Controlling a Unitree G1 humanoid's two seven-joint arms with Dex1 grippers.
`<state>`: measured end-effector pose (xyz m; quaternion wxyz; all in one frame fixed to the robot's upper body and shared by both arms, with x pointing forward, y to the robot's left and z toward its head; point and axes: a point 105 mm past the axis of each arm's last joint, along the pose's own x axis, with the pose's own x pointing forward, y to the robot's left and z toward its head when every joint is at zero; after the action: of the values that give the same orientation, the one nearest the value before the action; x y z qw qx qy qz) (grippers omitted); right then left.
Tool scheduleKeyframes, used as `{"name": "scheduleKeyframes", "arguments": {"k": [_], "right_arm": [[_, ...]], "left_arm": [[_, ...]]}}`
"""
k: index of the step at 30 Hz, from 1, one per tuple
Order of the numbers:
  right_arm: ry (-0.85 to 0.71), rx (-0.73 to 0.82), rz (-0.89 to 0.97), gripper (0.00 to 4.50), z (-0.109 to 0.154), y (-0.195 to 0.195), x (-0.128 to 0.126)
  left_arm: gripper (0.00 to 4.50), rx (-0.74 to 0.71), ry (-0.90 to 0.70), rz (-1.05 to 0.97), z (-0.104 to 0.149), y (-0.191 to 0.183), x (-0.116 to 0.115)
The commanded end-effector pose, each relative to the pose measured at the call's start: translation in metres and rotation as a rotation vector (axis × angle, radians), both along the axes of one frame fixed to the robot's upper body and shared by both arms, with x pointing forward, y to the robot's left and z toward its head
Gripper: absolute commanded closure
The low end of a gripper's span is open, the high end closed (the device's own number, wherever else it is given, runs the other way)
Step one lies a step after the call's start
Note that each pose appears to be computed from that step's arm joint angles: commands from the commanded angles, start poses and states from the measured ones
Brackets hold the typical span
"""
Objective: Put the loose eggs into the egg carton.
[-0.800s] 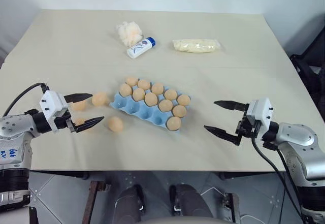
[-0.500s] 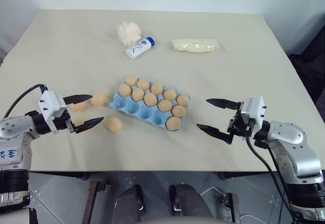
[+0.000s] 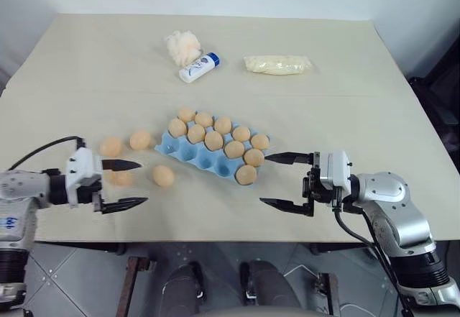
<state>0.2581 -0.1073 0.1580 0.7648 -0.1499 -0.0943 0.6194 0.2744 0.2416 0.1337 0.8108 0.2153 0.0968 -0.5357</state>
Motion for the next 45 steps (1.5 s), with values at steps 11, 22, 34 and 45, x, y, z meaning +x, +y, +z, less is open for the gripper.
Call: {"name": "scheduleKeyframes", "arguments": {"k": [11,22,34,45], "right_arm": [[-0.059,0.035,-0.030,0.00,0.009,0.005,-0.007],[-0.071,0.056,-0.076,0.00,0.009,0.006,-0.003],[-0.079,0.048,-0.110,0.00,0.009,0.002,-0.002],[-0.091,0.059,-0.178,0.00,0.010,-0.003,-0.007]], "left_arm": [[0.01,0.118,0.002,0.033,-0.024,-0.024,0.043],[2.20,0.052,-0.052,-0.053,-0.006,-0.035,0.038],[2.20,-0.115,-0.152,-0.287,0.026,-0.133,0.046],[0.35,-0.105,-0.134,-0.329,0.013,-0.166,0.061]]}}
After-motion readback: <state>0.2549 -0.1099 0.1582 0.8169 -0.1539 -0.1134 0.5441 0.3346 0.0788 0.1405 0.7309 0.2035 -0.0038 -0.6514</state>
